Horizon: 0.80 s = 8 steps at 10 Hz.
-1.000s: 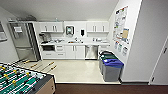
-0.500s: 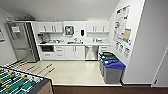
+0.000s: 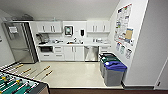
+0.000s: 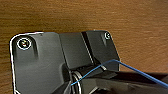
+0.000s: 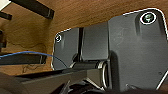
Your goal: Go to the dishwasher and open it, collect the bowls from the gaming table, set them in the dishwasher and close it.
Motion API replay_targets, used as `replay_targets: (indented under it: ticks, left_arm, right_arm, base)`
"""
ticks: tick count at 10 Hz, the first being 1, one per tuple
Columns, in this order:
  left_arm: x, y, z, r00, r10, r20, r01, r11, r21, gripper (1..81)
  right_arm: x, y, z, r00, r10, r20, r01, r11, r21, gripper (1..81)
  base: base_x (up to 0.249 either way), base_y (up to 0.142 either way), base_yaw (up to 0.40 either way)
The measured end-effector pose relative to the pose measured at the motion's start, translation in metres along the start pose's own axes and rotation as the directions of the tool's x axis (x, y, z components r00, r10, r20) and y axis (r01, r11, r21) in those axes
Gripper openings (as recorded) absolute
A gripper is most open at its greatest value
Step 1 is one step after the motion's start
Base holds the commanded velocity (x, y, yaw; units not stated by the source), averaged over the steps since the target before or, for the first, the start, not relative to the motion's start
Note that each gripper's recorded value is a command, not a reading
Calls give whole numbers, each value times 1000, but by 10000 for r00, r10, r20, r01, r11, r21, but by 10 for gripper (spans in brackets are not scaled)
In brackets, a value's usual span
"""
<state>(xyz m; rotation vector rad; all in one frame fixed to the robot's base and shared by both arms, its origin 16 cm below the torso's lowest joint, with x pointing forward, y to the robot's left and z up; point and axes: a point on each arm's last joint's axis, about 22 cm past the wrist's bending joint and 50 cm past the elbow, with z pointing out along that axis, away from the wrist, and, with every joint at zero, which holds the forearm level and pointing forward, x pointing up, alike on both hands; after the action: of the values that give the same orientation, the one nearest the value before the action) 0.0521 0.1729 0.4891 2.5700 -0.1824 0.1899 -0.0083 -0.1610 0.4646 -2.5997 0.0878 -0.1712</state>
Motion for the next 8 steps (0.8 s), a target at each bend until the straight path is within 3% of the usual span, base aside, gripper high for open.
replay_targets:
  ticks: [8]
  left_arm:
    - [0,-3,-1,10000,-1,0,1,10000,43,811]
  right_arm:
    - [0,-2,1,10000,2,-1,-2,10000,23,811]
  base:
    - [162,0,0]
